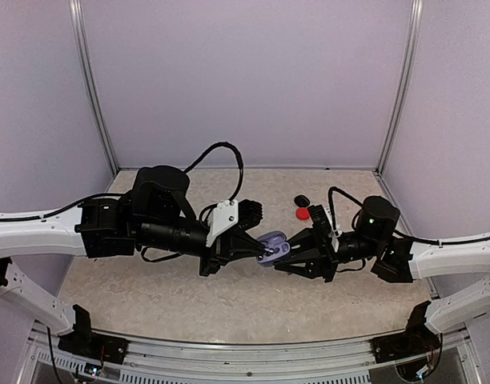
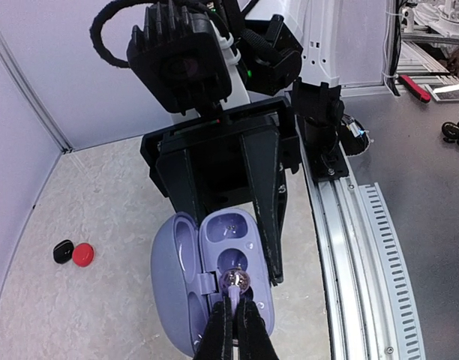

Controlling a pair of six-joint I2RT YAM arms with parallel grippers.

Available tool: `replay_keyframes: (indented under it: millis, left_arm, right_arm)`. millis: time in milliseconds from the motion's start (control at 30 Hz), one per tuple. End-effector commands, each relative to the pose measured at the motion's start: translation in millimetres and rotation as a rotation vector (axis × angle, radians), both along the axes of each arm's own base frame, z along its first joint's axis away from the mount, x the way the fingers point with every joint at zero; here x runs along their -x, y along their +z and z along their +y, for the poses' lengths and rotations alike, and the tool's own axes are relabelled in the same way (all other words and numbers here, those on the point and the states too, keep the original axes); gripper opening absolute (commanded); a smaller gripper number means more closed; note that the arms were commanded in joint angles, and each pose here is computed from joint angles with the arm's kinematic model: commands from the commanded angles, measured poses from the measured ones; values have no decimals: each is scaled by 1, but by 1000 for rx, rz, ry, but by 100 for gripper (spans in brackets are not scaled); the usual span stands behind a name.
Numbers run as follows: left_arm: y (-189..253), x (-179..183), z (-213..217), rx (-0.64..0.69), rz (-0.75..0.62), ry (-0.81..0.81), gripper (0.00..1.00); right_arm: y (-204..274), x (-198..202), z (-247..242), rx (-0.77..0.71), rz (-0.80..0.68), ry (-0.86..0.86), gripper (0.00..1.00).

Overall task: Insert the wireless bluetooth earbuds into the charging case
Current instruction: Adjust the left earbud in the left side groove of the charging case.

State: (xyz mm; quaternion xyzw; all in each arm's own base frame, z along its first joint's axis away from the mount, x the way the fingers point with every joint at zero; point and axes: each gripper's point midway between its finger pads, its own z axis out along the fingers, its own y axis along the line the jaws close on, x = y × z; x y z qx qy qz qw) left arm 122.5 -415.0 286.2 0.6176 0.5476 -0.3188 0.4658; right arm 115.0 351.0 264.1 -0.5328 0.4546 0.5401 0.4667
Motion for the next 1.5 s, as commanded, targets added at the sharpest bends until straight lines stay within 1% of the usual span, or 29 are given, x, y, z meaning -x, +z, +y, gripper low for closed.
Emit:
replay_keyframes:
  millis: [0, 133, 333, 433, 567, 633, 700, 933, 1267, 1367, 1467]
  left_arm:
    - [-44, 2, 3, -153, 62, -11, 0]
    - [-43, 0, 3, -144, 63, -10, 0]
    - [-27, -4, 4, -77, 63, 7, 0]
    - [-18, -5, 5, -44, 50, 15, 2]
    - [-6, -5, 6, -2, 37, 21, 10]
    - [-2, -4, 7, 12, 31, 20, 12]
    - [1, -5, 8, 19, 26, 24, 17]
    - [7, -5, 9, 39, 12, 25, 24]
    - [21, -1, 10, 89, -41, 21, 42]
    - [24, 0, 11, 94, -63, 36, 48]
    - [28, -3, 13, 112, -54, 64, 54]
  right_arm:
    - [36, 12, -4, -109, -101, 41, 1]
    - [36, 11, -4, -110, -106, 36, 1]
    - [34, 11, -5, -106, -97, 31, 1]
    - [31, 11, -5, -103, -91, 29, 1]
    - [28, 10, -4, -96, -84, 28, 1]
    - [26, 10, -4, -93, -81, 28, 1]
    - [25, 9, -3, -91, -77, 27, 1]
    - [22, 9, -2, -84, -73, 31, 1]
    - [17, 8, 1, -68, -61, 40, 1]
    - [15, 3, 2, -56, -53, 12, 0]
    - [12, -4, 2, -44, -56, -36, 0]
